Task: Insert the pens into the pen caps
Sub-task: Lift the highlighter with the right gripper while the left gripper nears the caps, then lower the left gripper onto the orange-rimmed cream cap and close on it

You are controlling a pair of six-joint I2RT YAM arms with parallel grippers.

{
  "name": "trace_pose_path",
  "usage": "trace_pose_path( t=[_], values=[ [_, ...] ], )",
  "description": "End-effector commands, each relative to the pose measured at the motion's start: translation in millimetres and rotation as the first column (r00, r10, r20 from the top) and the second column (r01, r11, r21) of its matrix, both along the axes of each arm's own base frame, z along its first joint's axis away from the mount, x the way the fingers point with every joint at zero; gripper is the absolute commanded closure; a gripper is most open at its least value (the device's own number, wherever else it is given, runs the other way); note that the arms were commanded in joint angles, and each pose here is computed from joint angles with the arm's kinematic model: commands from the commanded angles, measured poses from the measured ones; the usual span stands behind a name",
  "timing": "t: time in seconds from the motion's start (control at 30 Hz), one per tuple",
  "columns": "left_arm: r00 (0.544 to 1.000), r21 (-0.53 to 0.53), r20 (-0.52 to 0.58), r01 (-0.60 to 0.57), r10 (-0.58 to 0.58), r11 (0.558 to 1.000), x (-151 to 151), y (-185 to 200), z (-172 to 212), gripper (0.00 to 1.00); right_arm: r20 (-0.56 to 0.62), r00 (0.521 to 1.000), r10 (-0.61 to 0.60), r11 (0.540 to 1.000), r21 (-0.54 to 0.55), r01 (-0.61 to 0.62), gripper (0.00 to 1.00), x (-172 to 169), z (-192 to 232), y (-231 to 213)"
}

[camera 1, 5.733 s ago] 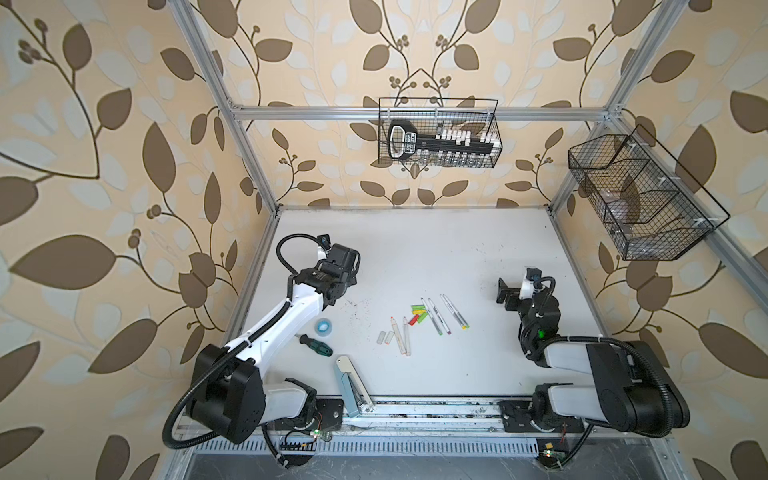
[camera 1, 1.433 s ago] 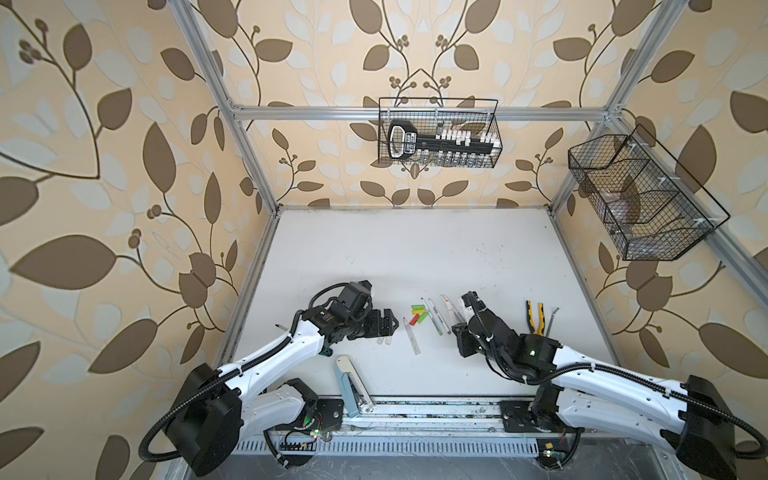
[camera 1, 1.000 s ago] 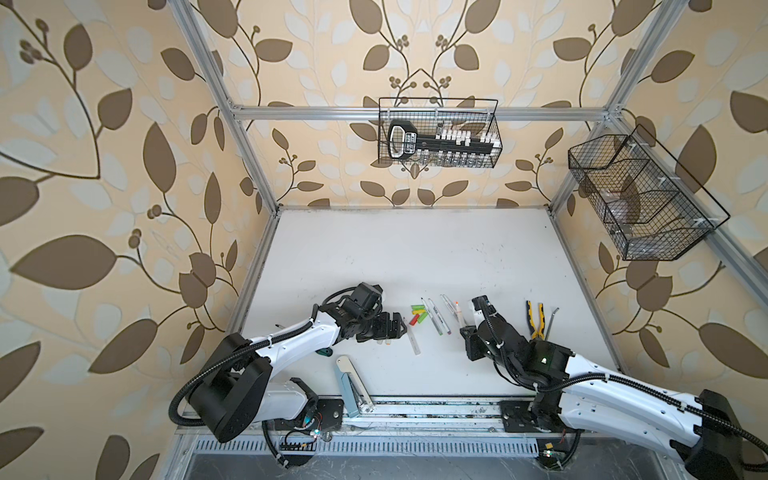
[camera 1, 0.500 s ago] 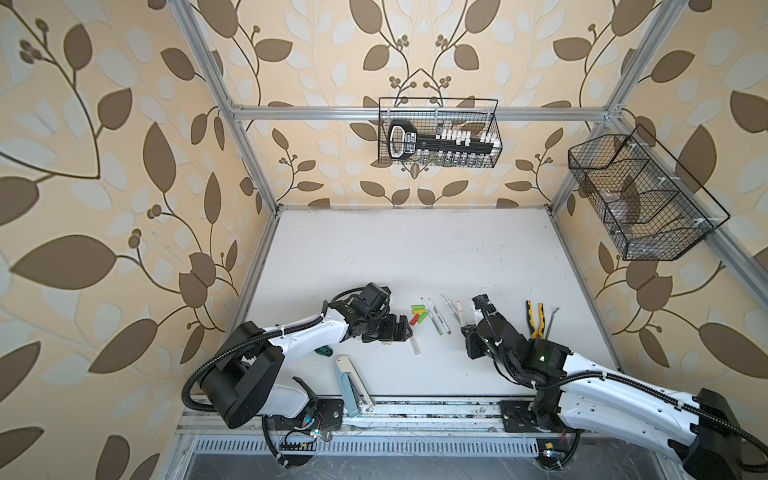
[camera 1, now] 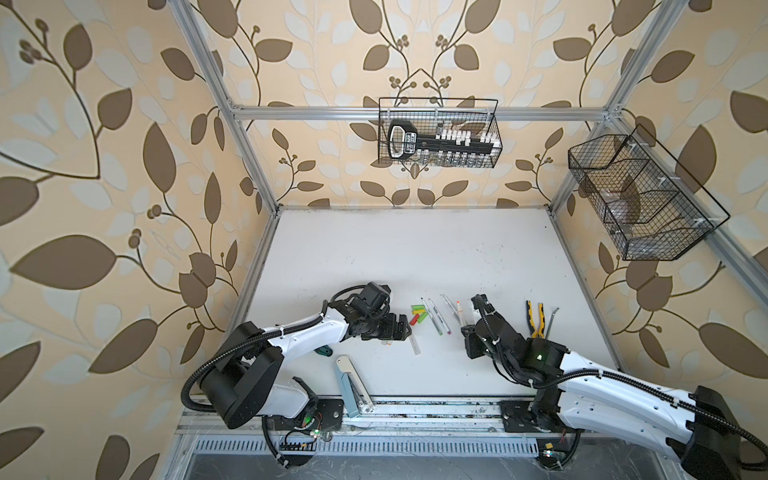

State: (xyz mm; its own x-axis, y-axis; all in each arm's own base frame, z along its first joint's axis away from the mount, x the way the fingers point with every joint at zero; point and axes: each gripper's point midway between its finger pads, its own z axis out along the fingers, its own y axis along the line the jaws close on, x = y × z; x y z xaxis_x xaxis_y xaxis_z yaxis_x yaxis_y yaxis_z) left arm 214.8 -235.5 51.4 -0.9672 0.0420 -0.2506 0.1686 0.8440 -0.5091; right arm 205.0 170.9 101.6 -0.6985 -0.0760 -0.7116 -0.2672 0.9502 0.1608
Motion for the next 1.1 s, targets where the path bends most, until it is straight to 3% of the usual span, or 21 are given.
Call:
trace_pose_path(
  t=[0.0,0.37,0.7,1.0,1.07],
  values=[
    [0.999,-0.037,0.025,0.039,-0.038,0.999,8,-16,9,0.01,0.004,1.0,-0.014,1.0,0.005,0.014,0.9,1,0,-2],
    [0.991,-0.048,-0.03,0.128,-0.13,0.991,-3,-37,-2,0.01,0.008,1.0,-0.019,1.0,0.004,0.019,0.9,1,0,-4],
    [0.971,0.005,-0.063,0.23,-0.229,0.973,-38,-47,-6,0.01,0.009,1.0,-0.019,1.0,0.006,0.019,0.91,0,-2,-4],
    [0.978,0.117,-0.07,0.203,-0.196,0.972,-47,-22,-11,0.01,0.005,1.0,-0.014,1.0,0.005,0.014,0.91,0,-4,-3],
    [0.98,0.097,-0.04,0.199,-0.196,0.975,-47,-22,2,0.01,0.005,1.0,-0.01,1.0,0.006,0.01,0.91,0,-4,-3]
  ],
)
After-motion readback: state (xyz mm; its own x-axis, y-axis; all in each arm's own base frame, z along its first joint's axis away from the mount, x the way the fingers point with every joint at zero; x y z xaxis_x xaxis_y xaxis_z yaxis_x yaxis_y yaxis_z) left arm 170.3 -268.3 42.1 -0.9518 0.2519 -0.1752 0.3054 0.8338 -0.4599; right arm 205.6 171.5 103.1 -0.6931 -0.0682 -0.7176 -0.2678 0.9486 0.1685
